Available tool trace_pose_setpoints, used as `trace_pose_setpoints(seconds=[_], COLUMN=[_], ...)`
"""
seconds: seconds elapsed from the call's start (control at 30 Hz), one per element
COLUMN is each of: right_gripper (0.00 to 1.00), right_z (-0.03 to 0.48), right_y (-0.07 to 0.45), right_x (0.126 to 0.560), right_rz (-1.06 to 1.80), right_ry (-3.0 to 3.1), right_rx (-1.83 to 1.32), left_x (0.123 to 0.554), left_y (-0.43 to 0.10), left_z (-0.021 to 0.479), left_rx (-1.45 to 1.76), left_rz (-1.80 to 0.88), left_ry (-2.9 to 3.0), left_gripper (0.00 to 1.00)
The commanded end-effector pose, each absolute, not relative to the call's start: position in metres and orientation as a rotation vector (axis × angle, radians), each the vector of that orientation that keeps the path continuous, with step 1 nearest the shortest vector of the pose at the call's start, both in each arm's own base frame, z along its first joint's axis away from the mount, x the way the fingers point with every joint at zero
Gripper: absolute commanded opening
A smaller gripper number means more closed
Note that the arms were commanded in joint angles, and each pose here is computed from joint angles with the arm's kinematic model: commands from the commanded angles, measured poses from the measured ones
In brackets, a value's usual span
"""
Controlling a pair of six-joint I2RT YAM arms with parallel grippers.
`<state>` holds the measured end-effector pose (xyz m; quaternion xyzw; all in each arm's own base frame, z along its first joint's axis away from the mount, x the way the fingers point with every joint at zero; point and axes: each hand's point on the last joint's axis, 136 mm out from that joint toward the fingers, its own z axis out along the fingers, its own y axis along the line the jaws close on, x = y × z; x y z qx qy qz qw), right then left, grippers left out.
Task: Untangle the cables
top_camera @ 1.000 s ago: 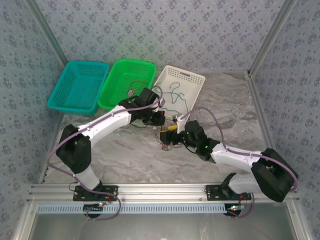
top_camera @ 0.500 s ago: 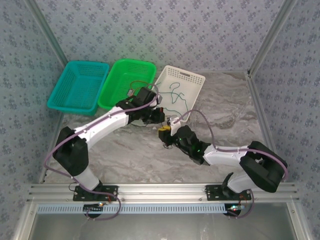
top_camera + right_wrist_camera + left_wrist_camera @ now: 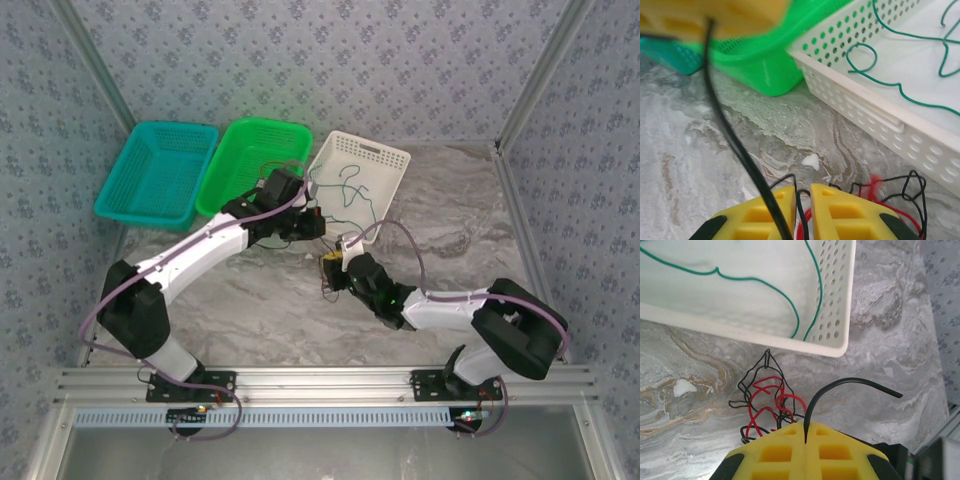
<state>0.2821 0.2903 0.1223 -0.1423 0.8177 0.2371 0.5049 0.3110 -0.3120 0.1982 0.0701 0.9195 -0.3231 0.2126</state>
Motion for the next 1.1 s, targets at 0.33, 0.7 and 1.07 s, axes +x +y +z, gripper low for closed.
trace_pose_setpoints(seconds=[0.33, 0.7, 1.07], right_gripper=[0.17, 0.30, 1.00], right_z=[0.096, 0.089, 0.164], right_y=[0.273, 0.280, 0.324], right_x=[0.291, 0.285, 0.298], right_rz=[0.403, 0.522, 0.628], right_ry=[2.101, 2.092, 1.794], right_rx=[-0.249, -0.314, -0.433], left_x=[0.328, 0.347, 0.341], left_y=[-0.285, -0.267, -0.274], left_z=[0.242, 0.266, 0.258], left_rx=[0.008, -0.153, -0.177], left_rz=[-0.988, -1.097, -1.153], left_ry=[2.358, 2.250, 2.303], left_gripper=[0.00, 0.00, 0.00])
